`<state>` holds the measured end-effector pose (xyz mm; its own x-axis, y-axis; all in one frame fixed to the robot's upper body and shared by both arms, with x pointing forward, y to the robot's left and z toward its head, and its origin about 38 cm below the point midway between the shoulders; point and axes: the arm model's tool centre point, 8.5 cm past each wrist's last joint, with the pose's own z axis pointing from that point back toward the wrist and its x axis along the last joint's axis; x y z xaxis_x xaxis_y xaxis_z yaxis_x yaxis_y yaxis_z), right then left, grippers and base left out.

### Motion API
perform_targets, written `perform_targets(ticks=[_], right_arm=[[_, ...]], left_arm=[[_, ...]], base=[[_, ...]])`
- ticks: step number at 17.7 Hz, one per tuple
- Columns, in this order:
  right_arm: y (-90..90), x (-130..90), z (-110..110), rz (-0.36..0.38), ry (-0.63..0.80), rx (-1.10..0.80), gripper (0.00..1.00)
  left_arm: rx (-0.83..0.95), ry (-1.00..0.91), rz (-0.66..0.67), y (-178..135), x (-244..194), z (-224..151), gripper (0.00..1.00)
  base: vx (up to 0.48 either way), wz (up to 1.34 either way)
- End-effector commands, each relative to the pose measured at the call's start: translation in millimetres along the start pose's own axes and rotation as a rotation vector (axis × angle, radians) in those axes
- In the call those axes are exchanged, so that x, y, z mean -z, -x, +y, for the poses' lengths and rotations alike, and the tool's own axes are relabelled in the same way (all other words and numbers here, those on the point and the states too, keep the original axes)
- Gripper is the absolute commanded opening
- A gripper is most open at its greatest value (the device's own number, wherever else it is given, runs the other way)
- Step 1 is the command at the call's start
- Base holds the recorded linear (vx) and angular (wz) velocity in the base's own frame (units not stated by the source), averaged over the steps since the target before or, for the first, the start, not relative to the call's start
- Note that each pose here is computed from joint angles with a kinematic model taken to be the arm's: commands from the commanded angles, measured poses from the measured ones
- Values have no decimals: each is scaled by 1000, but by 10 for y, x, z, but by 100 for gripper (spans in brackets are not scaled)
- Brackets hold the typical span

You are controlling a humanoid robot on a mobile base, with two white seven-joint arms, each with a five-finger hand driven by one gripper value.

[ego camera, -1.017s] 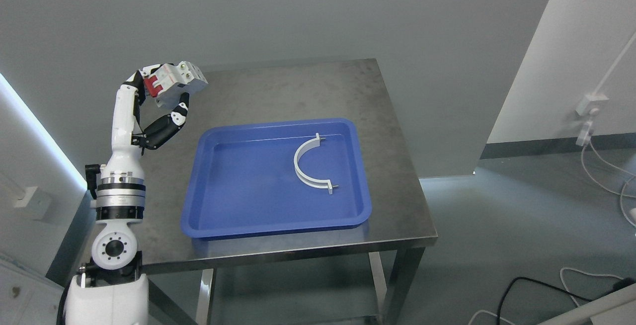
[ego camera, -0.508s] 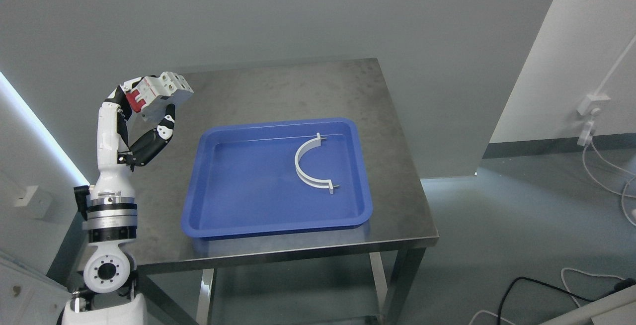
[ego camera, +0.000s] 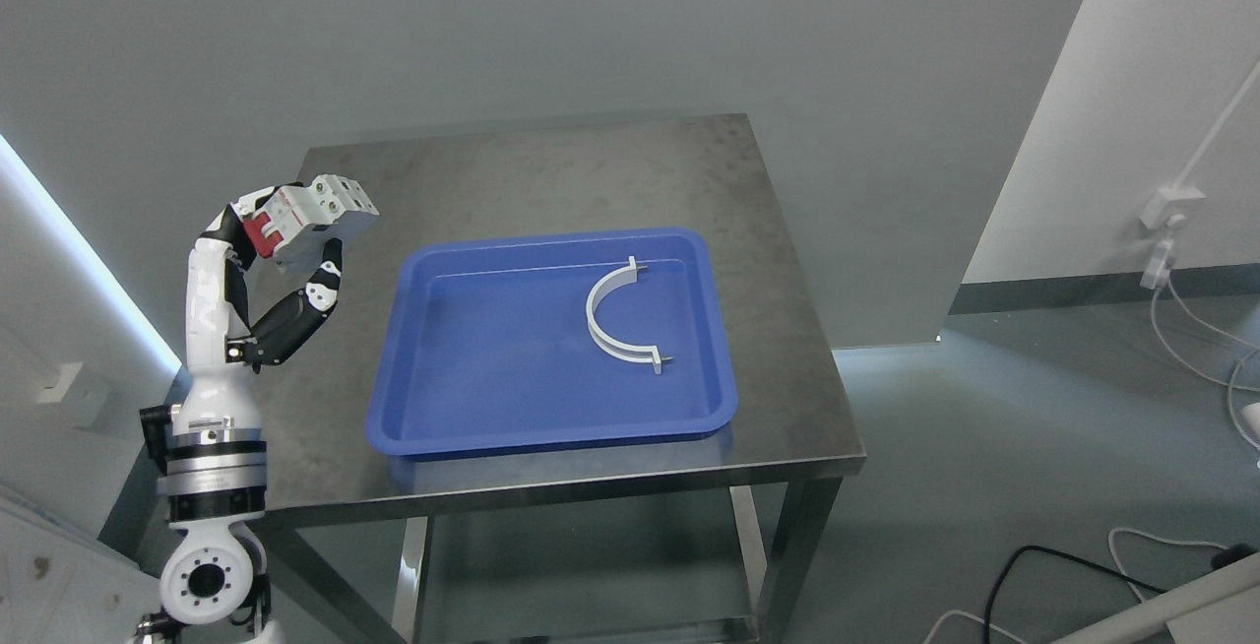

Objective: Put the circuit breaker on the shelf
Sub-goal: 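Carry the breaker in the left hand while turning toward the bin rack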

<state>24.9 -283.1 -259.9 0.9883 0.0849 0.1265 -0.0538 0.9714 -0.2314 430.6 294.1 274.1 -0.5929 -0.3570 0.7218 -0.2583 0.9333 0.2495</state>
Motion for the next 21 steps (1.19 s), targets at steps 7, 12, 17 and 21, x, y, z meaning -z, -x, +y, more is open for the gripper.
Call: perform_targets(ticks=[7,12,17,21], right_arm=[[68,9,-97,56,13,-31,100],[73,8,-96,58,13,-31,100],[68,9,-97,56,13,-31,100],[68,9,-97,56,13,-31,100]], left_arm=[[24,53,-45,-91,-103,29,14],[25,54,-48,-100,-102,34,14],[27,44,-55,-117,-72,65,15],[22,18,-98,-274,175,114,15]], base=[[-208,63],[-549,-106],[-583,-125],[-584,-158]])
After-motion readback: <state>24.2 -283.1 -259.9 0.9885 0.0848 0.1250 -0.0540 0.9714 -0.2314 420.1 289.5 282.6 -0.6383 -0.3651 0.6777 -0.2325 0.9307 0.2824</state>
